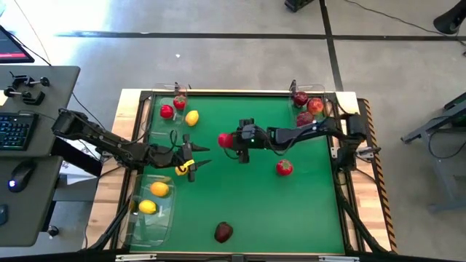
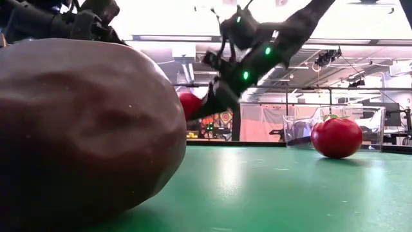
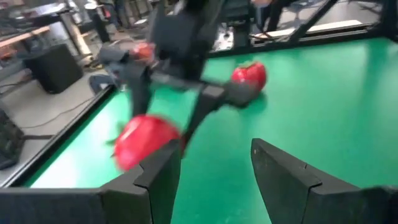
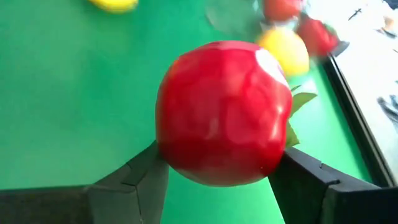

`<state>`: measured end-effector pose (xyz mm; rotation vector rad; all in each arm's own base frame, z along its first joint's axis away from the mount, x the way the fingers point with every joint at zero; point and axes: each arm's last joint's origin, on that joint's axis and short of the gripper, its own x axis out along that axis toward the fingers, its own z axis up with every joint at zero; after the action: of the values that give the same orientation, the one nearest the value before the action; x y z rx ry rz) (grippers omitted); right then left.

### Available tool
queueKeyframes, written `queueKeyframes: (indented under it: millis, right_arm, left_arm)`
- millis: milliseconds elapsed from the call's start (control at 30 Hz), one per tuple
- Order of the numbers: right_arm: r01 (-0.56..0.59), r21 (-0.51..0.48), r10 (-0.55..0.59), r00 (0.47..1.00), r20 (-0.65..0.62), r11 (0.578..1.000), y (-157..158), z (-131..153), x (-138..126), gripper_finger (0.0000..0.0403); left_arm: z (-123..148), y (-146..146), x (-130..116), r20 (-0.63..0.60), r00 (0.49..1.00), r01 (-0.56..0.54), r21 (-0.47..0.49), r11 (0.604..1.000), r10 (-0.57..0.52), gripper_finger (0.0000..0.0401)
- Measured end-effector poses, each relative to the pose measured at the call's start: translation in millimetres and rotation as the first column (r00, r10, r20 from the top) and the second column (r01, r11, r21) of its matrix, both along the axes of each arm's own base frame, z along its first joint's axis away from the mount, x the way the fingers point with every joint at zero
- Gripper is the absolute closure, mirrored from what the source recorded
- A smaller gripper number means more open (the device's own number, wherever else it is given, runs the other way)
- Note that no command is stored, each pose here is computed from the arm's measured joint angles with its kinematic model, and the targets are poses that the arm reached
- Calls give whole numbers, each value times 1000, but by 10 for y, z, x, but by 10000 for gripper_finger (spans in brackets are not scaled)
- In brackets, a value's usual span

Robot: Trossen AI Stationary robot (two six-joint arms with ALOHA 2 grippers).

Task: Sort produce into baskets
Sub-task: Put the tomato into the top left bin

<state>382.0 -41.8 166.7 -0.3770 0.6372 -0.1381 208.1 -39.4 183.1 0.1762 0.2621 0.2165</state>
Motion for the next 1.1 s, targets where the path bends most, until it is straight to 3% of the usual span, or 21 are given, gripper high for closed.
queueKeyframes:
  millis: [200,400,600,933,1100]
  right_arm:
    - [-104,62,98,991,91,993,369,247,-20,180]
    - [-179,54,168,972,165,982,628,375,-24,180]
    - [-197,53,183,964,195,979,692,417,-25,180]
    - [-240,92,217,953,209,966,713,424,-22,181]
    - [-249,102,224,953,205,963,720,418,-25,181]
  left_arm:
    - [2,-13,-2,5,1000,-1,-7,1000,1,201]
    - [-2,-33,4,18,1000,-1,-49,999,2,142]
    - [20,-103,100,26,999,25,-36,999,-24,95]
    - [17,-267,431,-36,998,48,54,997,-46,86]
    - [21,-329,486,-58,997,54,105,993,-48,90]
